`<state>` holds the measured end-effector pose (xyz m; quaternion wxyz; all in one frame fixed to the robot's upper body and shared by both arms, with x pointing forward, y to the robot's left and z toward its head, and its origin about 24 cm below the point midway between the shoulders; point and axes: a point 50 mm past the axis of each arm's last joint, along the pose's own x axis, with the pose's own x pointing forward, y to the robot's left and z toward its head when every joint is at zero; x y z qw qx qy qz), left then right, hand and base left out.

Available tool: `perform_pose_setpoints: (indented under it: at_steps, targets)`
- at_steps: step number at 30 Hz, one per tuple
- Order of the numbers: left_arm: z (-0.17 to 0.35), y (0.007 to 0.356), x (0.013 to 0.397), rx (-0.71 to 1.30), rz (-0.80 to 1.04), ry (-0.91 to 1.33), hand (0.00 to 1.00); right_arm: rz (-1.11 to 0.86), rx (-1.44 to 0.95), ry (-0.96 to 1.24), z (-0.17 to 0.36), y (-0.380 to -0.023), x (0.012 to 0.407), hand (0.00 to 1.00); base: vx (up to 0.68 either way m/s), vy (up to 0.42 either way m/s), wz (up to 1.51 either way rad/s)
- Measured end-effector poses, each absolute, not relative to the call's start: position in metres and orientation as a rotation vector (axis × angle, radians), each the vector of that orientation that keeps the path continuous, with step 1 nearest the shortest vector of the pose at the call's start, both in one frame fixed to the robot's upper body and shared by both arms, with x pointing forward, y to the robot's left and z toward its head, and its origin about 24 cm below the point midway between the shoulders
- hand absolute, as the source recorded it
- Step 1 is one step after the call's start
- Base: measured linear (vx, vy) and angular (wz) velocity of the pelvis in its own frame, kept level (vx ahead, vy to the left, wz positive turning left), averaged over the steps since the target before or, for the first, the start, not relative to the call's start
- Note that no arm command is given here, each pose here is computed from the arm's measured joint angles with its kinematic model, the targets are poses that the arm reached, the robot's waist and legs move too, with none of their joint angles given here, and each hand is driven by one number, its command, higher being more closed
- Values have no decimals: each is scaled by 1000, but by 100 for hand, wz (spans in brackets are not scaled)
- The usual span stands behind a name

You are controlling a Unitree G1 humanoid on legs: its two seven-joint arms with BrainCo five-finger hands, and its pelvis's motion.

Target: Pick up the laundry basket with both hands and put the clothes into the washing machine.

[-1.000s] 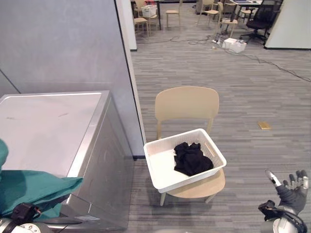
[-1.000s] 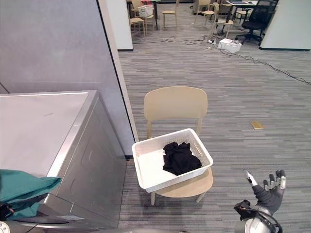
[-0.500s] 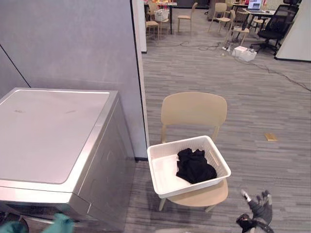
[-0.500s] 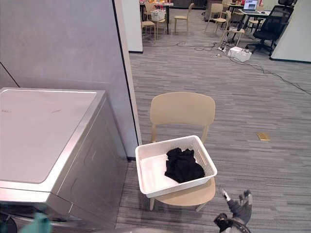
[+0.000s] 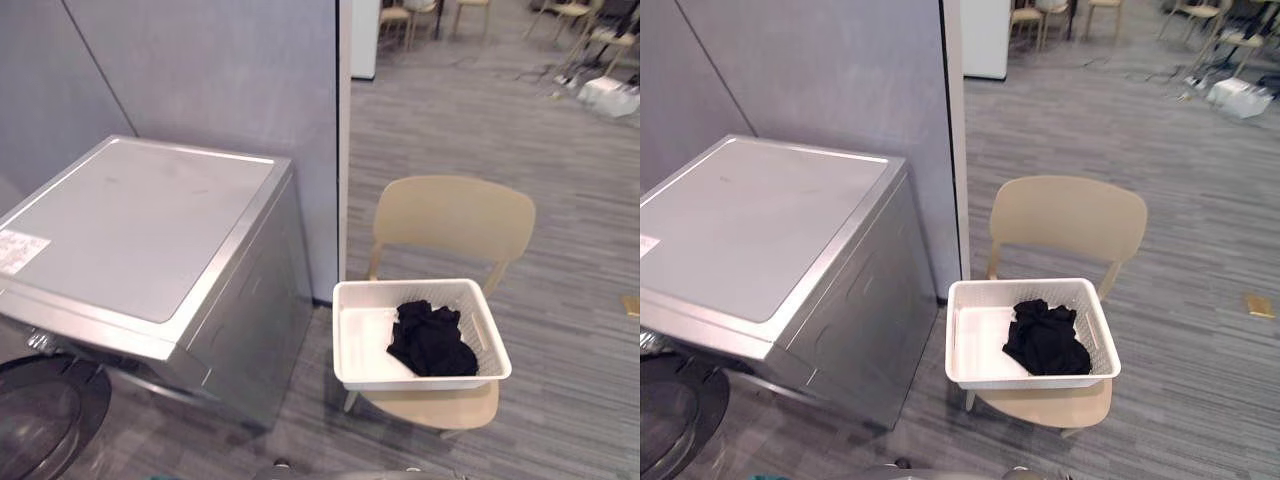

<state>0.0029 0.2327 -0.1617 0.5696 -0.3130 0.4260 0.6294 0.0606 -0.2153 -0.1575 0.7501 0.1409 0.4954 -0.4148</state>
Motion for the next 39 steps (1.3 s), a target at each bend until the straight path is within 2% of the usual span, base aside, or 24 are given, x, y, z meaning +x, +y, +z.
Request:
perform_pose_setpoints:
  at_steps: [3, 8, 14, 18, 24, 30, 35, 39]
  targets:
    - [-162, 232, 4, -736, 1464, 1003, 100, -866, 311, 1013, -152, -218, 83, 0, -75, 105, 38]
    - [-163, 221, 36, -631, 1246, 1029, 100, -870, 321, 983, -150, -227, 102, 0, -46, 306, 59]
    - [-160, 214, 62, -442, 984, 1046, 100, -814, 332, 1071, -158, -207, 97, 0, -37, 362, 18]
    - [-157, 214, 75, -320, 848, 1026, 100, -796, 306, 1056, -155, -213, 104, 0, -70, 288, 26]
    - [-162, 221, 52, -224, 826, 1134, 100, -740, 331, 1025, -152, -197, 110, 0, 22, 66, 25]
    - [-164, 217, 47, -259, 861, 1161, 100, -783, 352, 1025, -154, -200, 97, 0, 6, -189, 39]
    - [-164, 204, 61, -310, 851, 1135, 100, -874, 399, 1076, -160, -203, 72, 0, 31, -150, 35]
    - [-157, 208, 71, -312, 844, 1045, 100, -823, 383, 1052, -158, -199, 83, 0, 0, -20, 6]
